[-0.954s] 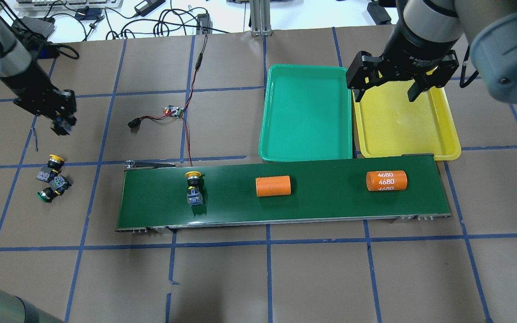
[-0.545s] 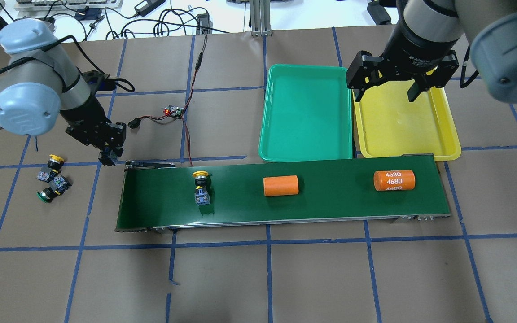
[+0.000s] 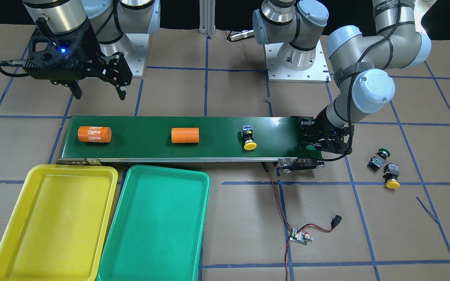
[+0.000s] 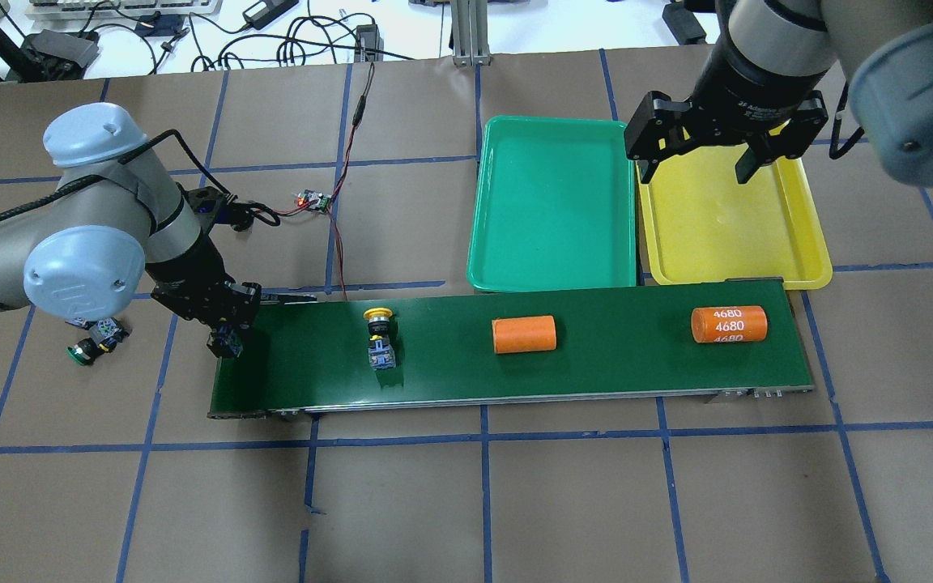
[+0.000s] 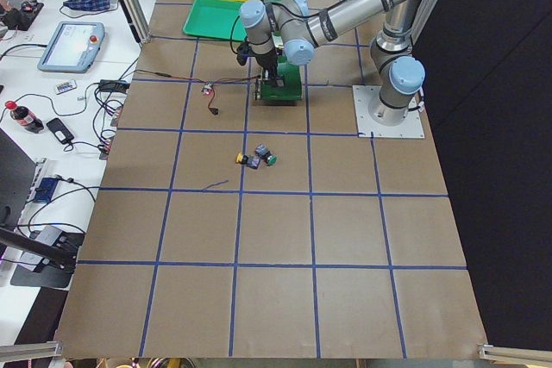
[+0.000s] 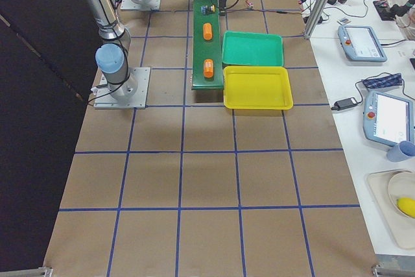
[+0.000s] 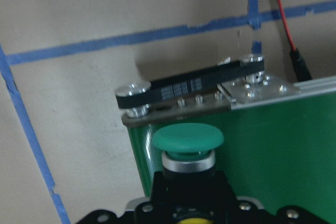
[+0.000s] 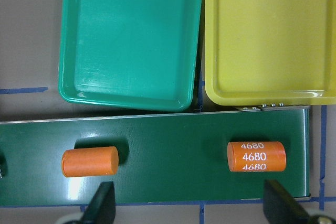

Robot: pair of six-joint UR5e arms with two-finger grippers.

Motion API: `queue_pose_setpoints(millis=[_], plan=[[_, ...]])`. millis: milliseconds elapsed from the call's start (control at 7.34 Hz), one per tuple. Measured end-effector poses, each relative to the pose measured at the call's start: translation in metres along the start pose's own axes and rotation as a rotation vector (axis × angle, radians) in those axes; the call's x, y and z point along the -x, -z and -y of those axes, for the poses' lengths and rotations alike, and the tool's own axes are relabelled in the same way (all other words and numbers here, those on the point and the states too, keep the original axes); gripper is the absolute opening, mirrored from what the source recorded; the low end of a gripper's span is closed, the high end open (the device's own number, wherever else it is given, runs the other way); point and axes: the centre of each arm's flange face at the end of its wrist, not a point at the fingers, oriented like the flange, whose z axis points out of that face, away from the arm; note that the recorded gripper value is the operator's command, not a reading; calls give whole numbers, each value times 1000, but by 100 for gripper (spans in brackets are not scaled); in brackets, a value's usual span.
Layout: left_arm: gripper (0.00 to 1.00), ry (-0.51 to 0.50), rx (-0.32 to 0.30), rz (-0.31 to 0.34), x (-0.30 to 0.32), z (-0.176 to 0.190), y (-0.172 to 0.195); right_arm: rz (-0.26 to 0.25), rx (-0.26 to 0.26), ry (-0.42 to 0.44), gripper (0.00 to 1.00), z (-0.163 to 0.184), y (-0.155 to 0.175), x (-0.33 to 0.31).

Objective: Sort buttons by color to trays
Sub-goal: 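Lower the green button onto the conveyor belt and open the left gripper, then move the left gripper back and grasp a yellow push-button switch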

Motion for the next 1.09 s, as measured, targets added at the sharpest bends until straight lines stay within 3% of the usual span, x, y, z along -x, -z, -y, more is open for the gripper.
queue_pose_setpoints(millis=[136, 681, 954, 1090], plan=[[97, 2, -1, 0, -1, -3, -3, 0, 1, 0, 100, 0, 0, 0], [100, 6, -46, 14, 3, 4, 11, 0, 1, 0, 100, 0, 0, 0], [100, 41, -151, 52, 35, 25, 72, 0, 1, 0, 100, 0, 0, 0], [100, 67, -174, 61, 66, 35, 89, 0, 1, 0, 100, 0, 0, 0]])
